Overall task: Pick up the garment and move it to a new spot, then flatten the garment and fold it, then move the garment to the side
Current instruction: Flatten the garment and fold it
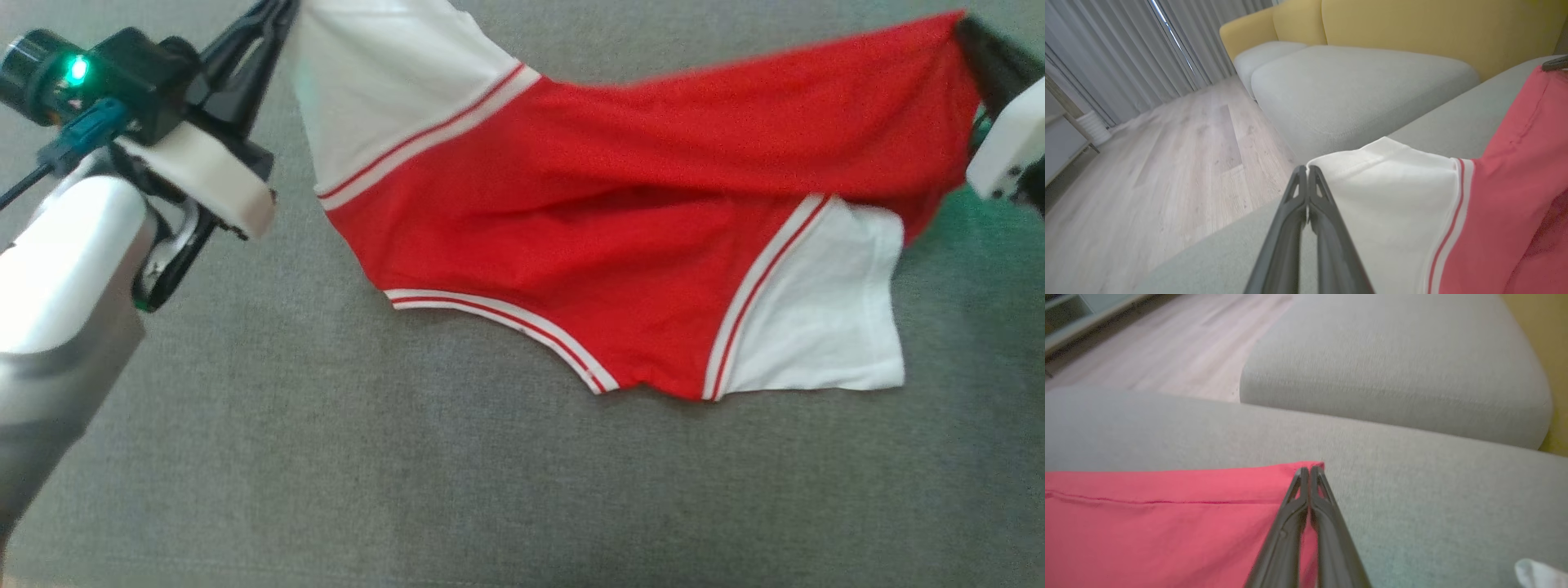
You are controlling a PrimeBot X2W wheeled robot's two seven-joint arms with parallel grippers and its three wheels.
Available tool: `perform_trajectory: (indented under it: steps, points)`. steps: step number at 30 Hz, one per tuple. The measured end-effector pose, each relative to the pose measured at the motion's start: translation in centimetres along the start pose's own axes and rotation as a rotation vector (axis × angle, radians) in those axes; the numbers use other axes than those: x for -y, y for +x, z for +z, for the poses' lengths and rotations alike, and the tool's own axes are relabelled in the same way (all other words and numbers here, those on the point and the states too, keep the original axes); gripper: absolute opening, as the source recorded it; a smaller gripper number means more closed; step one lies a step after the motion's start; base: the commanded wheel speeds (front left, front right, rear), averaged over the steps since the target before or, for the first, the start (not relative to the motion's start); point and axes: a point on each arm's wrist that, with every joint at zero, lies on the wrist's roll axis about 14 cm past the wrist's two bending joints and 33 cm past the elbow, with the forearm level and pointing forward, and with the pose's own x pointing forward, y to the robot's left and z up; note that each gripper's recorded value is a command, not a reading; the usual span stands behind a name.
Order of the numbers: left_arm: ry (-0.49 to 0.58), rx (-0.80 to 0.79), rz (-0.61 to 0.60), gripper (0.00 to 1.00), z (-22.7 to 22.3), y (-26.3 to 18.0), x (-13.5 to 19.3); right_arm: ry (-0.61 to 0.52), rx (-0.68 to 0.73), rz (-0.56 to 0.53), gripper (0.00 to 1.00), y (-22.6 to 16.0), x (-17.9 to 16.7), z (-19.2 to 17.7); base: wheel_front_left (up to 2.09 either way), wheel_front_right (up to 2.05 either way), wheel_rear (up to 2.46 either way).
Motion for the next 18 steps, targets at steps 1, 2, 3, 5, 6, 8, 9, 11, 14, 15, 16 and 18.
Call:
perform_trajectory:
  steps: [1,2,3,5,6,8,9,11,14,15,16,18]
  points:
    - [0.014,0.023,0.004,0.00,0.6,-0.1,-0.1,0.001,0.039,-0.007,0.00,-0.4,0.2,1.1,0.00,0.00,0.00]
    - [0.028,0.045,0.010,0.00,1.2,-0.3,-0.4,0.010,0.077,-0.012,0.00,-0.8,0.4,2.2,0.00,0.00,0.00]
    - [0.045,0.073,0.021,0.00,1.9,-0.5,-0.7,0.024,0.121,-0.019,0.00,-1.3,0.6,3.4,0.00,0.00,0.00]
    - [0.086,0.126,0.039,0.00,3.5,-0.9,-1.3,0.038,0.204,-0.031,0.00,-2.7,1.1,5.8,0.00,0.00,0.00]
    - [0.108,0.159,0.048,0.00,4.6,-1.1,-1.5,0.048,0.248,-0.037,0.00,-3.4,1.3,7.0,0.00,0.00,0.00]
    - [0.159,0.237,0.058,0.00,7.5,-1.7,-1.9,0.060,0.340,-0.042,0.00,-5.3,1.5,9.7,0.00,0.00,0.00]
    - [0.174,0.281,0.071,0.00,9.2,-2.0,-2.2,0.067,0.385,-0.041,0.00,-6.3,1.6,11.1,0.00,0.00,0.00]
    - [0.213,0.371,0.091,0.00,12.7,-3.0,-2.8,0.077,0.465,-0.034,0.00,-8.6,1.5,13.6,0.00,0.00,0.00]
    - [0.267,0.487,0.126,0.00,17.5,-5.2,-3.4,0.068,0.574,-0.013,0.00,-12.2,0.7,16.8,0.00,0.00,0.00]
    - [0.285,0.515,0.133,0.00,18.6,-6.0,-3.4,0.057,0.609,-0.010,0.00,-13.6,0.5,17.8,0.00,0.00,0.00]
    - [0.301,0.541,0.138,0.00,19.7,-6.7,-3.4,0.045,0.646,-0.008,0.00,-15.0,0.3,18.8,0.00,0.00,0.00]
    - [0.332,0.595,0.145,0.00,21.9,-8.4,-3.1,0.021,0.719,-0.004,0.00,-17.9,-0.2,20.6,0.00,0.00,0.00]
